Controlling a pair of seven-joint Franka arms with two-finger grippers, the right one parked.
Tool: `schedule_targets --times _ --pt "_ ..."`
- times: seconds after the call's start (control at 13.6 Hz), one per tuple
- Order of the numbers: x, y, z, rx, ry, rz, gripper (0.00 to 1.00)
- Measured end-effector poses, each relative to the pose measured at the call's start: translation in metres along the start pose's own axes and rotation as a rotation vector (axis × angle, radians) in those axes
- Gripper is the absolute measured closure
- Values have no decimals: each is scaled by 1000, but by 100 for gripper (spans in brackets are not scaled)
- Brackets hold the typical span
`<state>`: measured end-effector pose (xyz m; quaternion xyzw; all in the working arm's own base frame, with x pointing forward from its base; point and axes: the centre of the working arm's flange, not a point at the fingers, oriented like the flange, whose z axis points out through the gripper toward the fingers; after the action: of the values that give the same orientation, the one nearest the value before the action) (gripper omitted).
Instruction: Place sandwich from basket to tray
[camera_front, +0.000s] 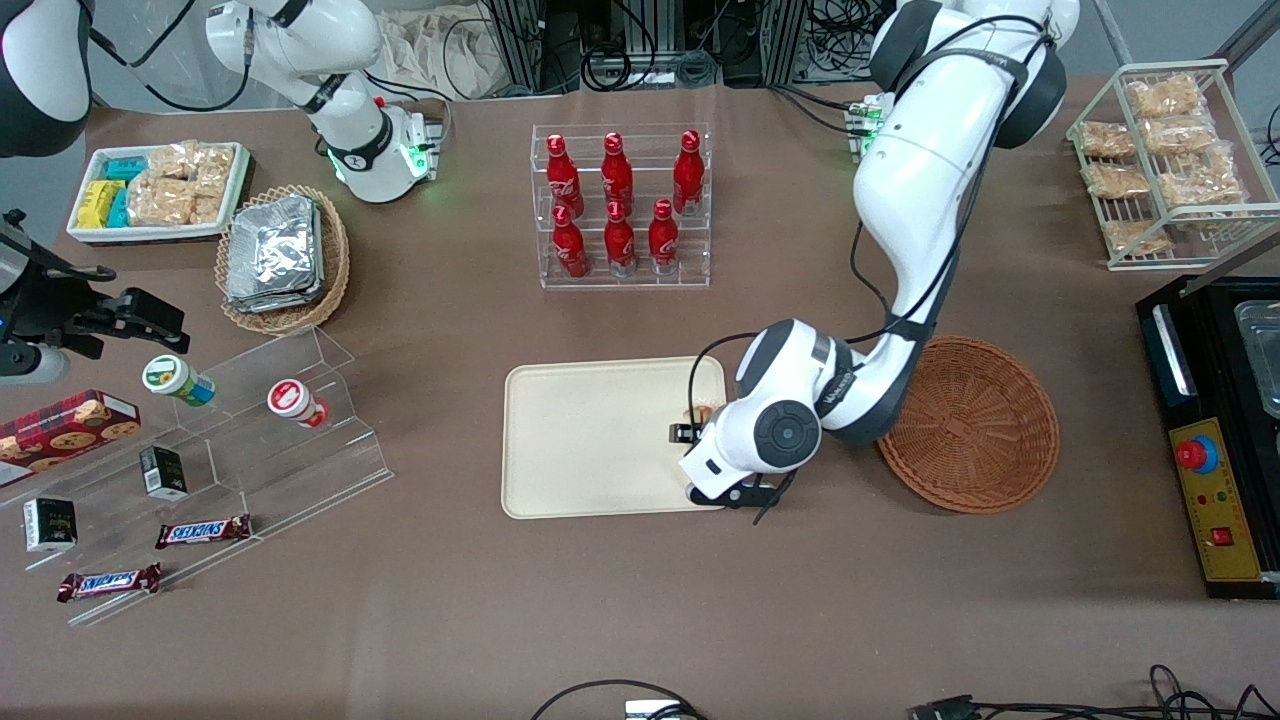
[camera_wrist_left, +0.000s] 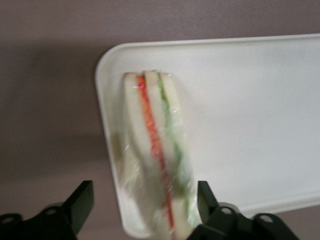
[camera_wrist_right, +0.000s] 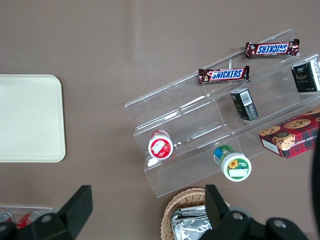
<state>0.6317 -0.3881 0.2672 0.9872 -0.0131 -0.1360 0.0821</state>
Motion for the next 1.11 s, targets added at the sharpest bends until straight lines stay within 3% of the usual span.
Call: schedule_targets --times 0.07,0.37,0.66,0.96,1.11 --pt "-4 -9 -29 8 -9 -9 0" --pt "-35 -102 -177 37 -61 -72 0" --pt "-91 -194 -283 115 -88 -47 0" --pt "-142 -270 -342 108 -89 -38 0" --pt "-152 -277 -339 146 -101 -44 0"
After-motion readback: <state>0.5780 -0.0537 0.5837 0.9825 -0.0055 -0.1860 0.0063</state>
